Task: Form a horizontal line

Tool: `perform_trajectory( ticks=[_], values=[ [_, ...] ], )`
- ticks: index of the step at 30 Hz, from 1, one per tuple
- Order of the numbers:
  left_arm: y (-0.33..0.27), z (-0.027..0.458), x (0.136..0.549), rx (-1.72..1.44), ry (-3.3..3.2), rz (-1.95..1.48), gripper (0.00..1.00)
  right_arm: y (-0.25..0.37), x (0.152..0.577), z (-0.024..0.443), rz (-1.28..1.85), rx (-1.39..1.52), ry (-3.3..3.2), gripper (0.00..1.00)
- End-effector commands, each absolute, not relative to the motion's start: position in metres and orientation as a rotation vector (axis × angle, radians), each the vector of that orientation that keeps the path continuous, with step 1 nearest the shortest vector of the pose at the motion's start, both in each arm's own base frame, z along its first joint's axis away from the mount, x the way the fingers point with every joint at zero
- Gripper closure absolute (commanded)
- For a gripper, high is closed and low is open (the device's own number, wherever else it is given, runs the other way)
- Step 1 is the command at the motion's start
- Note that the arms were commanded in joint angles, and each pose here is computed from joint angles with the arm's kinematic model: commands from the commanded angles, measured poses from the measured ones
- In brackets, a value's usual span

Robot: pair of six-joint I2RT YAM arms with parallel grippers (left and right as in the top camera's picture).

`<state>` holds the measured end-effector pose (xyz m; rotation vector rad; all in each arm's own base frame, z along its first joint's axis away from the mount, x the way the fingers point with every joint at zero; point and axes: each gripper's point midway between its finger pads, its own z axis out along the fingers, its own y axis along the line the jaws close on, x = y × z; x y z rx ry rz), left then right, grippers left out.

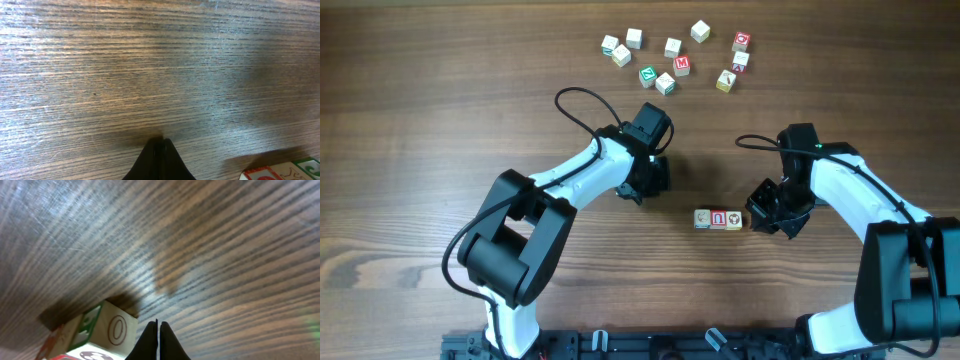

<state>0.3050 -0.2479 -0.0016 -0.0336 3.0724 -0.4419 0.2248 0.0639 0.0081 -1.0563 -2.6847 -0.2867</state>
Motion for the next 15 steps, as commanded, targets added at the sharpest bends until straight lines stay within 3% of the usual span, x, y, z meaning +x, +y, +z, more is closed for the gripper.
perform_trajectory(
  ticks=[1, 15],
  values=[
    [-0.247, -0.001, 0.311, -0.018, 3.053, -0.416, 0.96, 0.067, 0.224, 0.005, -0.291, -1.102, -2.654, 0.95],
    [-0.247, -0.001, 0.311, -0.018, 3.053, -0.416, 0.96, 0.082, 0.225, 0.01, -0.407, -1.122, -2.587, 0.95]
  ],
)
